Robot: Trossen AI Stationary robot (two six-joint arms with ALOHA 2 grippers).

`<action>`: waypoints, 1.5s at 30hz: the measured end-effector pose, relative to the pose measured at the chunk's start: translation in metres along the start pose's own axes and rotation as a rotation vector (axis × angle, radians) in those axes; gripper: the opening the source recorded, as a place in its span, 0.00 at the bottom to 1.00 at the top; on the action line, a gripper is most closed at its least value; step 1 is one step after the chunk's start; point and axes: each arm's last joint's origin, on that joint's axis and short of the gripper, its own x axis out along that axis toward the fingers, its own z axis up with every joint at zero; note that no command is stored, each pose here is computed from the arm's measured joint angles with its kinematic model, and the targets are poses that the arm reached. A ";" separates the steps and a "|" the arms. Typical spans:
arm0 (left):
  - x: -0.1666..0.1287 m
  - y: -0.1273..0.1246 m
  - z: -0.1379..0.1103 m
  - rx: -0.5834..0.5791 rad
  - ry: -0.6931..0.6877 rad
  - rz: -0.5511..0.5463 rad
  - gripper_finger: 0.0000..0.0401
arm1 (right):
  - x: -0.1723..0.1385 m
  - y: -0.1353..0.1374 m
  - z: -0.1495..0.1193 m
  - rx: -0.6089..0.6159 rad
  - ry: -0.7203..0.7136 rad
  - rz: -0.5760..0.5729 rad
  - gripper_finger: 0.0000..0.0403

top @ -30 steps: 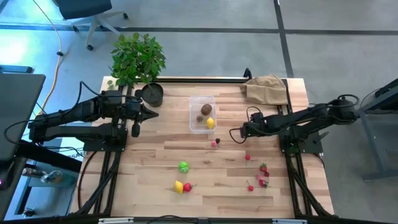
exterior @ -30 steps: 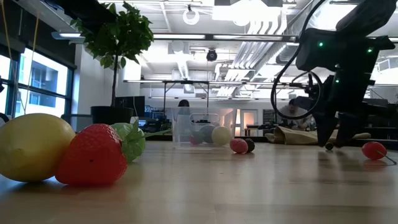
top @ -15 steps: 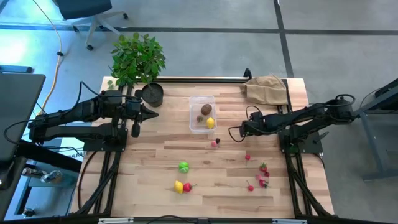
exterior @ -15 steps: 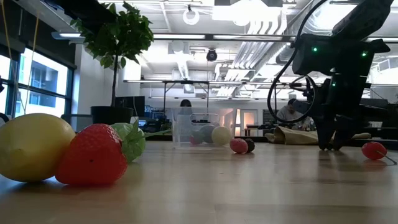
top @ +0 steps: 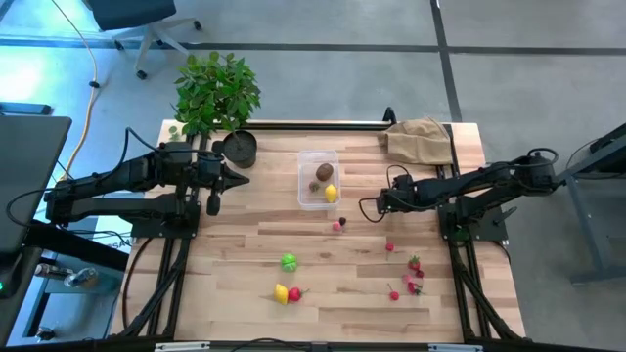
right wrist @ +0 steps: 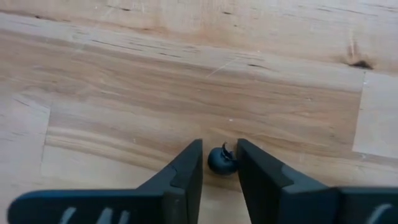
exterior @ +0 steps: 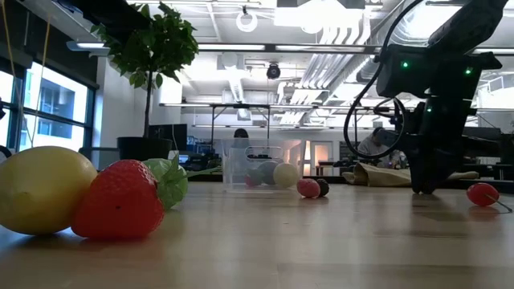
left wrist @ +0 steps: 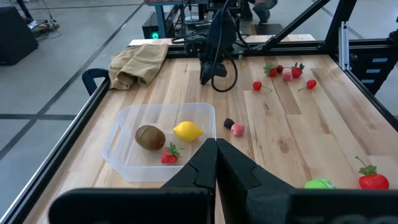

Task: Pick and placing Produce into tupperware
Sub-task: Put the blueberry into the transparent bin

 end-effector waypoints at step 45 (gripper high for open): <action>0.000 0.000 0.000 0.001 -0.004 0.000 0.00 | -0.124 0.085 0.108 -0.414 -0.400 0.616 0.15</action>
